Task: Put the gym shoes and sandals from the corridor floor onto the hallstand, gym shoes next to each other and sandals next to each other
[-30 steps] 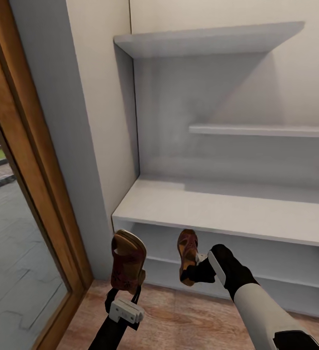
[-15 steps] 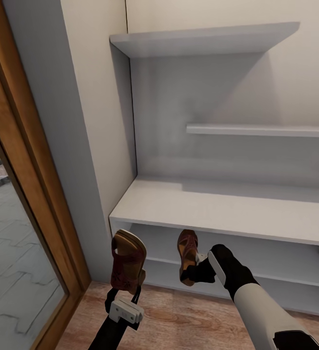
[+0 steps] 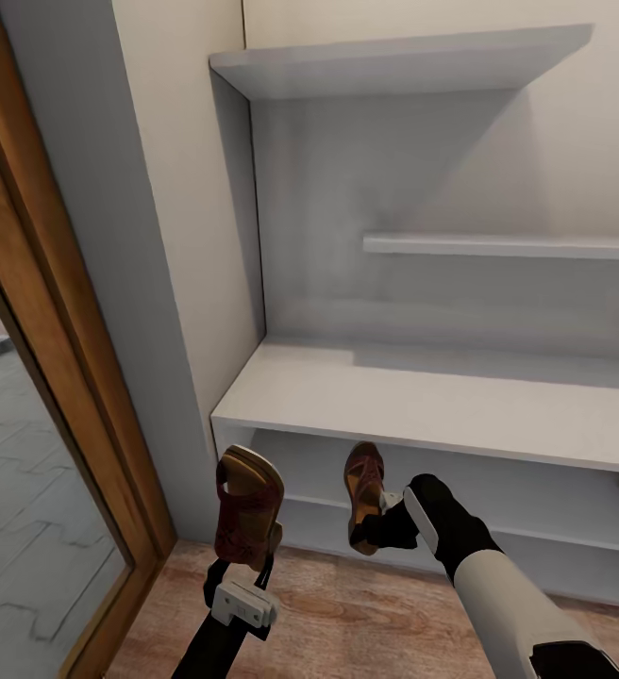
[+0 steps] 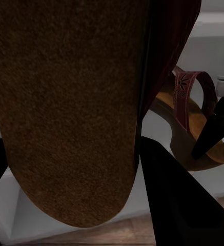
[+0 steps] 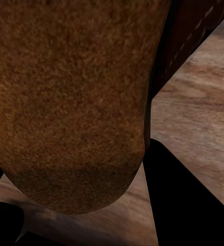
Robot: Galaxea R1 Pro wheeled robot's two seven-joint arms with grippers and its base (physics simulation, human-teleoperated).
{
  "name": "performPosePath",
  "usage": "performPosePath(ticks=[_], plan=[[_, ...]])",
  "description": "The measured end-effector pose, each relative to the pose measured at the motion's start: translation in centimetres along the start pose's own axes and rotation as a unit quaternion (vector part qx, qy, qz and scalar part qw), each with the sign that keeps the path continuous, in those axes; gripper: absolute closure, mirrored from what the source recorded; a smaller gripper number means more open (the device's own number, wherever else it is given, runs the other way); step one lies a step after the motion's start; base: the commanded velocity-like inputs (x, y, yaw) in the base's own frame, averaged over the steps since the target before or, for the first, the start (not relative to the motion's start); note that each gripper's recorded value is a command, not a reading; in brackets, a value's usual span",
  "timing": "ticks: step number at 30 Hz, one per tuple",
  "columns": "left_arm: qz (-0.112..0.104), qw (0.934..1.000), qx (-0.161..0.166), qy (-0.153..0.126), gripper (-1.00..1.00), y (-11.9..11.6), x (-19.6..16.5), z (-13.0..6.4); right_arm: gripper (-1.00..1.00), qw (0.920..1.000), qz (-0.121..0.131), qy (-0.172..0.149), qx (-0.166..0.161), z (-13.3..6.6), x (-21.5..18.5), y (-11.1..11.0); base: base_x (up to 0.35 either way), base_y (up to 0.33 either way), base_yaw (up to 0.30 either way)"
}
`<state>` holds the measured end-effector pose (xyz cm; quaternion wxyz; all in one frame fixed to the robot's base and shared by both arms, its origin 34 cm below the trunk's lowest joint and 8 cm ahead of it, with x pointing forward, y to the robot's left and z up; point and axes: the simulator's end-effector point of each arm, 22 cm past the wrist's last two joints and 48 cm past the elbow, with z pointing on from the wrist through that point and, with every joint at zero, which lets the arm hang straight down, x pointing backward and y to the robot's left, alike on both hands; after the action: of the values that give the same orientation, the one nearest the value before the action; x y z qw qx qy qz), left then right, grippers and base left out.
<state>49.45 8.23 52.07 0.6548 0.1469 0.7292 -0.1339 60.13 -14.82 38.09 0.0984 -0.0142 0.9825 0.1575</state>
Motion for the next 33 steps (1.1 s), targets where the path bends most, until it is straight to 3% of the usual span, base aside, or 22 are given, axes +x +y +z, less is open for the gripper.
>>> performPosePath(ticks=[25, 33], plan=[[-0.003, 1.0000, 0.001, 0.007, 1.00, -0.02, 0.71, 0.09, 1.00, 1.0000, 0.003, 0.008, 0.000, 0.81, 0.43, -0.26, 0.001, 0.000, 0.000], [-0.003, 1.0000, 0.001, 0.007, 1.00, -0.02, 0.71, 0.09, 1.00, 1.0000, 0.003, 0.009, 0.000, 0.83, 0.45, -0.28, 0.184, 0.000, 0.000]])
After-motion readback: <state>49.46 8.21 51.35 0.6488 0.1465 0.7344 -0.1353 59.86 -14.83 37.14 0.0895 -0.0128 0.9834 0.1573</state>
